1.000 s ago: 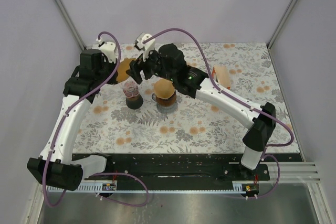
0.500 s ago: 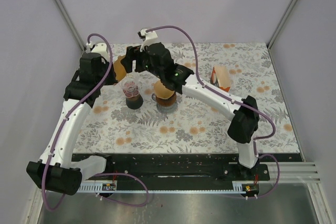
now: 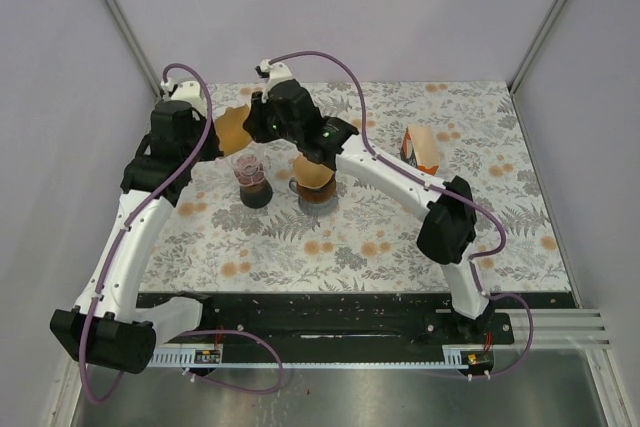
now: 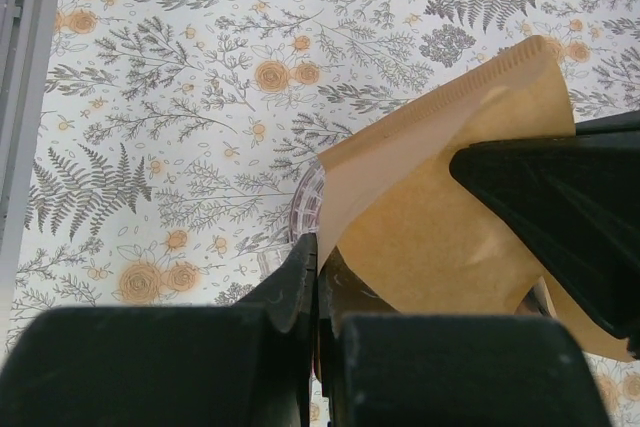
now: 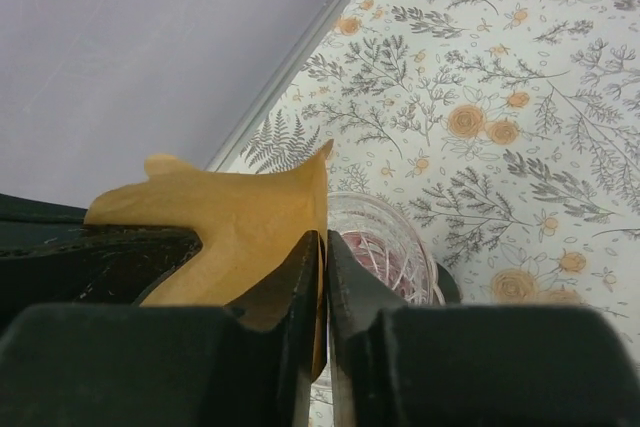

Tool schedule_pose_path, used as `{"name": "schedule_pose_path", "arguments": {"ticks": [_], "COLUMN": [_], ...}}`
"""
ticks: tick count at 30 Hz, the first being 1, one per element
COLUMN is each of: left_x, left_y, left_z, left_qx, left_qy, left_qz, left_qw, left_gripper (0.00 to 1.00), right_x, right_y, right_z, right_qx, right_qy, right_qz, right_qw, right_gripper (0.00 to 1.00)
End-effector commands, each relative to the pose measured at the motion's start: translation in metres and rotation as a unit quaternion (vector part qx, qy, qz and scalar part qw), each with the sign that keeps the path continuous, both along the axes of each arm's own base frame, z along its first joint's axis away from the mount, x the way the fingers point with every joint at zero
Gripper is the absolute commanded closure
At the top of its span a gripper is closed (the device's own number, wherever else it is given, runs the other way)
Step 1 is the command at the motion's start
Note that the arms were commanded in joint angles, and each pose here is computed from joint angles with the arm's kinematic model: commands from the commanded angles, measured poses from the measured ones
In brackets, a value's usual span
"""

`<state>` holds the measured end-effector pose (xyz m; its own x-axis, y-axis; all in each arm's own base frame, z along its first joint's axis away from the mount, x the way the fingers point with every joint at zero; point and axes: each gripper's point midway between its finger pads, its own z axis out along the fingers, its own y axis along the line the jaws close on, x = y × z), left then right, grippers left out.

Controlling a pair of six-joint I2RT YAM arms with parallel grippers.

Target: Place the coffee filter in the dripper

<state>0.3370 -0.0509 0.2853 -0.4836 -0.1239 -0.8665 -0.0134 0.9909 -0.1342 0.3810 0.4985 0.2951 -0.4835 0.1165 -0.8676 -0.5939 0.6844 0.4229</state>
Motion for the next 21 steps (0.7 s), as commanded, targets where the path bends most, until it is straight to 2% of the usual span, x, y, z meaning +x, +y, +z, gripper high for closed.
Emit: {"name": "schedule_pose_path", "arguments": {"ticks": [1,3,5,6,7,13,21], "left_x": [0.006,0.005,0.006,0.007,0.007,0.007,0.010], "left_y": [0.002,-0.001,0.001,0.003,0.005,0.008,-0.020], "left_z": [0.018,0.017,0.018,0.020,0.023,0.035,0.013], "left_qx": [0.012,0.022,0.033,0.035,0.037,0.041,0.004], "left_qy": [-0.040,-0.039,-0.037,-0.038,-0.042,-0.053,-0.025], "left_qz": [-0.008,-0.026,-0.030,-0.030,-0.028,-0.035,-0.106], "left_qw": [0.999,0.999,0.998,0.998,0.998,0.997,0.994], "left_gripper": [0.90,0.64,0.48,0.44,0.43,0.43,0.41], "right_x": [-0.002,-0.004,-0.010,-0.012,-0.014,-0.023,-0.034], "right_y": [0.001,0.000,0.005,0.005,0.006,-0.004,-0.012], "right_z": [0.026,0.023,0.014,0.016,0.002,0.000,-0.001], "right_qx": [-0.003,-0.032,-0.058,-0.065,-0.084,-0.111,-0.132], "right_qy": [-0.016,-0.007,0.012,0.015,0.029,0.037,0.044], "right_qz": [0.023,0.035,0.061,0.069,0.078,0.091,0.109], "right_qw": [1.000,0.999,0.996,0.995,0.993,0.989,0.984], "right_gripper": [0.90,0.95,0.99,1.00,1.00,1.00,1.00]}}
